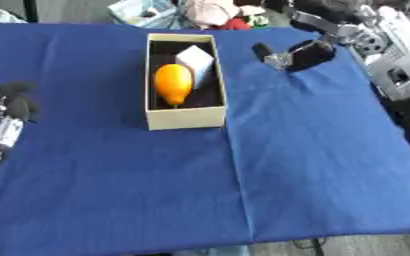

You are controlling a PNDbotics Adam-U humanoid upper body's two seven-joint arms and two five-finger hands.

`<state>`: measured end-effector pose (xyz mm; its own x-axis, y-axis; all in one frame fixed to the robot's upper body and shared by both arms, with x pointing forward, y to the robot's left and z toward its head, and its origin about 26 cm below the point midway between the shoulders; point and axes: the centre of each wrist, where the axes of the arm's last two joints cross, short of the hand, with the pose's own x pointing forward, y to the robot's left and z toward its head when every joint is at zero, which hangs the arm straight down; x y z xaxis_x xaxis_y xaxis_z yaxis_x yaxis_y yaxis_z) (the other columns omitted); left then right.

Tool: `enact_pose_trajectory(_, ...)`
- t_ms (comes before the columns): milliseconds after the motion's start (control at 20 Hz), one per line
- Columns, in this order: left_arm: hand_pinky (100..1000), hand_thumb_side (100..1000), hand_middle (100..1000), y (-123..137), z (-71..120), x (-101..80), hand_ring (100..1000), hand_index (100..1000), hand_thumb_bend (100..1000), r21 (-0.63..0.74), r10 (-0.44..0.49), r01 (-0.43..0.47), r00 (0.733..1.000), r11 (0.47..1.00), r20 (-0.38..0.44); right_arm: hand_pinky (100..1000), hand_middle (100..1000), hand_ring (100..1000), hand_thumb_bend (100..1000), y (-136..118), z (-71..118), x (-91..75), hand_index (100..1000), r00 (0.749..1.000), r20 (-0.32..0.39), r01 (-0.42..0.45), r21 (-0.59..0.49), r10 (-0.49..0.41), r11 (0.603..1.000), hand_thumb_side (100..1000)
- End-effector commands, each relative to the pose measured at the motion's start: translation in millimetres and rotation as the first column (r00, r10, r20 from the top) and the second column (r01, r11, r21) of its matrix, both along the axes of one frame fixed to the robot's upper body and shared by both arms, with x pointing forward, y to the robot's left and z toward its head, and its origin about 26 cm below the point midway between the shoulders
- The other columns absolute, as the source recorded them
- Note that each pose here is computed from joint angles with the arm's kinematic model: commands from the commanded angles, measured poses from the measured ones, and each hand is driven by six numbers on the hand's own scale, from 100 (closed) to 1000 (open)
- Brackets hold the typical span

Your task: Pick up objects on the table and place them in the box.

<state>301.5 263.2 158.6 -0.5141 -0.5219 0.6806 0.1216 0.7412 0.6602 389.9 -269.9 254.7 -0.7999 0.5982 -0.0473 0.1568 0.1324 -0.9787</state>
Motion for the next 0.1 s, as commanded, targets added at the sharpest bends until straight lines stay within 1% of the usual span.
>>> enact_pose_trajectory(50,690,792,595,1.1,4.9,-0.6,612,853,100,0.003,0.004,-0.005,1.0,1.0,0.022,953,1000,1000,100,-8.4,15.2,-7.2,985,0.999,0.018,0.042,0.035,-0.042,0.999,483)
enact_pose_trajectory(100,690,792,596,1.2,4.7,-0.7,612,853,100,0.004,0.006,-0.006,1.0,1.0,0.022,958,1000,1000,100,-9.0,13.8,-7.7,984,0.998,0.01,0.055,0.034,-0.056,0.998,682)
